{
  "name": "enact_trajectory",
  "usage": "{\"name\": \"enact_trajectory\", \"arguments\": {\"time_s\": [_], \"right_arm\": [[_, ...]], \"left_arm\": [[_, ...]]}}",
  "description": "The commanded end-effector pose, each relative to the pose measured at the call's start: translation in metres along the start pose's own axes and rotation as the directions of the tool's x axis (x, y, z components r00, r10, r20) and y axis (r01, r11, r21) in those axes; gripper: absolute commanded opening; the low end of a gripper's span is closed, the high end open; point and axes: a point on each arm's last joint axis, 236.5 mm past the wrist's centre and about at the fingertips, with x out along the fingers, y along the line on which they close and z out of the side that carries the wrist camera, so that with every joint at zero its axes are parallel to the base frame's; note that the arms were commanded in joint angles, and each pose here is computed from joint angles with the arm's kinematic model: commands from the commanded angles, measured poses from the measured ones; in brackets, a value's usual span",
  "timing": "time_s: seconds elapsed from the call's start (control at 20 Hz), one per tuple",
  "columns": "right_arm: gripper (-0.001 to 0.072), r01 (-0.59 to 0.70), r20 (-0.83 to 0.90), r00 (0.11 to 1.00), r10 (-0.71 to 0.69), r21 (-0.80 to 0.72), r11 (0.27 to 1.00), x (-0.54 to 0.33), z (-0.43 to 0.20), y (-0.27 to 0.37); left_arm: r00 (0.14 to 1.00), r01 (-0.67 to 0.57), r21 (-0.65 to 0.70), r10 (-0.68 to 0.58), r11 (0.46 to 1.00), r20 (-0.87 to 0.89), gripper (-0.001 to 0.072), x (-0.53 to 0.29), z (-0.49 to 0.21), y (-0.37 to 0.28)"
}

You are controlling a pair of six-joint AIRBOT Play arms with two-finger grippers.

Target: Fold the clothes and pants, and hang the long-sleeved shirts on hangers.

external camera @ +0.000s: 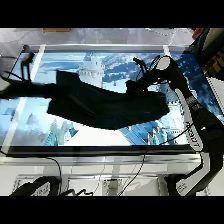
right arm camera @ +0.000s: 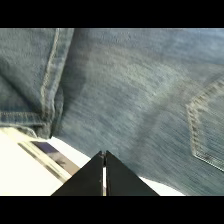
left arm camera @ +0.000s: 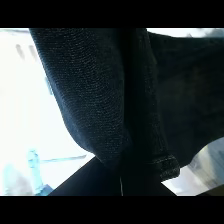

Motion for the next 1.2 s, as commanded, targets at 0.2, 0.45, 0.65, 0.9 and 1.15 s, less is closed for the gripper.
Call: {"name": "enact_trajectory", "arguments": {"time_s": [0.2, 0.45, 0.65, 0.9, 1.15], "right_arm": [[0.0043, -0.078, 0.191, 0.976, 0.103, -0.134, 0.988, 0.053, 0.040, 0.089], [0.0042, -0.084, 0.217, 0.970, 0.108, -0.116, 0.990, 0.160, 0.026, 0.142], [0.0042, -0.176, 0.182, 0.968, 0.175, -0.010, 0.984, 0.230, -0.005, 0.175], [0.0043, -0.105, 0.148, 0.982, 0.116, -0.081, 0.991, 0.249, -0.022, 0.169], [0.0043, 0.225, 0.036, 0.974, -0.223, -0.093, 0.970, 0.167, -0.001, 0.018]], "left_arm": [[0.989, -0.096, 0.030, 0.092, 0.995, 0.117, 0.0021, -0.088, 0.047, -0.023], [0.993, -0.077, 0.049, 0.073, 0.996, 0.089, 0.0023, -0.087, 0.040, -0.033], [0.997, -0.055, 0.112, 0.047, 0.992, 0.068, 0.0023, -0.078, 0.037, -0.047], [1.000, -0.021, 0.050, 0.020, 0.999, 0.021, 0.0024, -0.057, 0.034, -0.047], [0.992, 0.051, 0.067, -0.043, 0.996, -0.115, 0.0024, -0.003, 0.016, -0.073]]}}
